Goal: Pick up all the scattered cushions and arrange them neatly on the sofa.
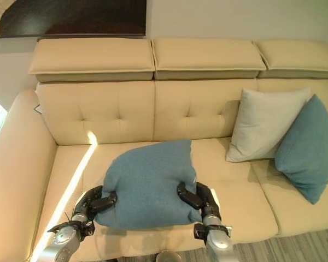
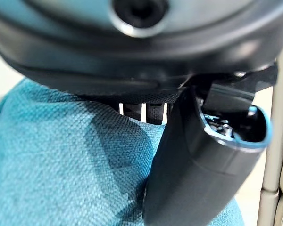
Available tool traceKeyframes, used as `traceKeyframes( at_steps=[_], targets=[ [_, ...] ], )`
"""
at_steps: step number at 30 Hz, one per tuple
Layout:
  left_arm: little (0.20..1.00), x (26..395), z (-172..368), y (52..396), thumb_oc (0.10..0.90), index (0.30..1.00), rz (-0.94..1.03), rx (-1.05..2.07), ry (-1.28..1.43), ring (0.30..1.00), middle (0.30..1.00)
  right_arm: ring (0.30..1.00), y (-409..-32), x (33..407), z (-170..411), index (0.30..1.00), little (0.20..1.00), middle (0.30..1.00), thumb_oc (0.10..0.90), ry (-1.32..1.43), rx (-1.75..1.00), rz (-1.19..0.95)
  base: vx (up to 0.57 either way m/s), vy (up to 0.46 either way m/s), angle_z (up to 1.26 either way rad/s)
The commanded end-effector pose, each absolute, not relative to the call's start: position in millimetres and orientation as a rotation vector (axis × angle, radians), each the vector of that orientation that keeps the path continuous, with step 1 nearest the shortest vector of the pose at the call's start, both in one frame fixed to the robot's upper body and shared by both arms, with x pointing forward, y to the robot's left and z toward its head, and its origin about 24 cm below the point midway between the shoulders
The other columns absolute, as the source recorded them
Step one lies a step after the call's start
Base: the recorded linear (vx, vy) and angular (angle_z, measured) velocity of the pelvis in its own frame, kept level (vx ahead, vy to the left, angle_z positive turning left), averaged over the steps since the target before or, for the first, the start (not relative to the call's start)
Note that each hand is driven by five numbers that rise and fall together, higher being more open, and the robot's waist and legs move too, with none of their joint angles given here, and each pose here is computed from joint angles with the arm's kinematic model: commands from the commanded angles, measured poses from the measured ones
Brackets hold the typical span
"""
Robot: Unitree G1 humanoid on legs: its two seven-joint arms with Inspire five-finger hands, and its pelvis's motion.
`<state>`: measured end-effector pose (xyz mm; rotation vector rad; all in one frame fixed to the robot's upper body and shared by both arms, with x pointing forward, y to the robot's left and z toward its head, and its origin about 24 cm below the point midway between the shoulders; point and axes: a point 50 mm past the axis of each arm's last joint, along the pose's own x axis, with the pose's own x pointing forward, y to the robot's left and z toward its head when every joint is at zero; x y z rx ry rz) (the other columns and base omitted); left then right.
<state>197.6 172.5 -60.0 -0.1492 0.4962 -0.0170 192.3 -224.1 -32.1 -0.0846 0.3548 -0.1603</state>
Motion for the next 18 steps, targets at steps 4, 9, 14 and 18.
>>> traceKeyframes(
  at_steps=[4, 9, 14, 18],
  targets=[
    [0.3, 248.8, 36.0, 127.0, 0.4, 0.3, -0.246, -0.274, -0.026, 0.3, 0.3, 0.3, -217.2, 234.2, 37.4, 0.3, 0.3, 0.3, 0.4, -0.046, -0.088, -0.109, 0.05, 0.063, 0.07],
    [0.3, 255.1, 51.2, 132.2, 0.4, 0.3, -0.239, -0.18, -0.106, 0.3, 0.3, 0.3, -213.4, 241.7, 43.5, 0.3, 0.3, 0.3, 0.4, -0.089, -0.094, -0.138, 0.02, 0.063, 0.04],
    [0.3, 267.6, 78.1, 140.1, 0.4, 0.3, -0.173, -0.08, -0.249, 0.3, 0.3, 0.3, -204.5, 259.7, 76.0, 0.3, 0.3, 0.3, 0.4, -0.26, -0.158, -0.17, -0.05, 0.043, -0.17],
    [0.3, 285.7, 124.0, 130.6, 0.4, 0.3, -0.145, 0.015, -0.469, 0.3, 0.3, 0.3, -191.9, 278.9, 127.6, 0.3, 0.3, 0.3, 0.4, -0.522, -0.234, -0.228, -0.08, 0.002, -0.09]
  ],
)
